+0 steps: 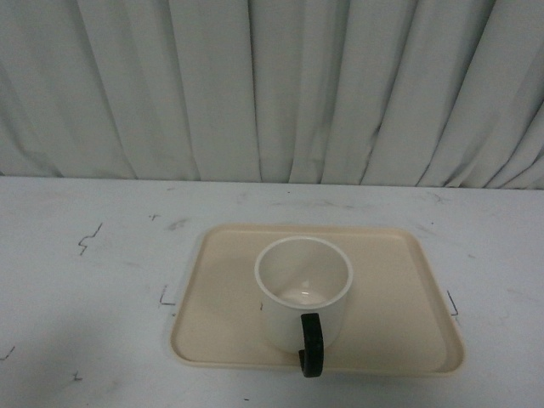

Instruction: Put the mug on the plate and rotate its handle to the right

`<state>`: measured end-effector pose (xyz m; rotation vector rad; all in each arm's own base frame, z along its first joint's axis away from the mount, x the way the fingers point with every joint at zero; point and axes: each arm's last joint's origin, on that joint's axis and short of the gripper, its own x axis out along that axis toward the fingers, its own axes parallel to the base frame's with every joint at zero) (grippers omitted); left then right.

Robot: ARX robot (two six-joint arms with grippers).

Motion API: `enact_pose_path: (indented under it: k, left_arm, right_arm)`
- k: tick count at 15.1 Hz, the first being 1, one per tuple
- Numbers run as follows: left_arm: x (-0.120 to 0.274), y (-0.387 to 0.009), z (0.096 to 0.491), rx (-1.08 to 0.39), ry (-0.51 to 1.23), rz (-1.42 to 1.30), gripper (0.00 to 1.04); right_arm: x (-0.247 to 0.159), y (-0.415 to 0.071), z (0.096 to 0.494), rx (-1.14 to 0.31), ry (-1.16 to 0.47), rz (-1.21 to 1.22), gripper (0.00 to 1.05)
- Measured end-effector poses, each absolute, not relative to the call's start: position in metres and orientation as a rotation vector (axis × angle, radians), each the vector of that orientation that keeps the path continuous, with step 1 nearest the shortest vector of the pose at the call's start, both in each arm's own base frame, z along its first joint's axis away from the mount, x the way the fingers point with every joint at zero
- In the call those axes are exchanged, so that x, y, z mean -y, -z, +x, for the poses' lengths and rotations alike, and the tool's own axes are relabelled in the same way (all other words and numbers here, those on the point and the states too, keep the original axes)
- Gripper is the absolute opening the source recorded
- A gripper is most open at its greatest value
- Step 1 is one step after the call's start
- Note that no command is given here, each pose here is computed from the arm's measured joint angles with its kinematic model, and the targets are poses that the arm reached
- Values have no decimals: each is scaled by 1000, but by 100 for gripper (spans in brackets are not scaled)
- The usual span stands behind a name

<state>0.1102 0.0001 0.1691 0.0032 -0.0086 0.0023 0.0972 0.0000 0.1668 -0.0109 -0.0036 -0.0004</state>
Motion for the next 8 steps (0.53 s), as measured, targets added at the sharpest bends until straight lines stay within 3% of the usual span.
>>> enact_pose_path:
  k: [6,8]
  left_arm:
    - [0,-165,98,-8,-1,3,2]
    - [0,-165,98,-4,0,1,25]
  right_arm:
    - [0,-167,97,5,0,-11,98]
    - [0,-167,97,4,0,-11,98]
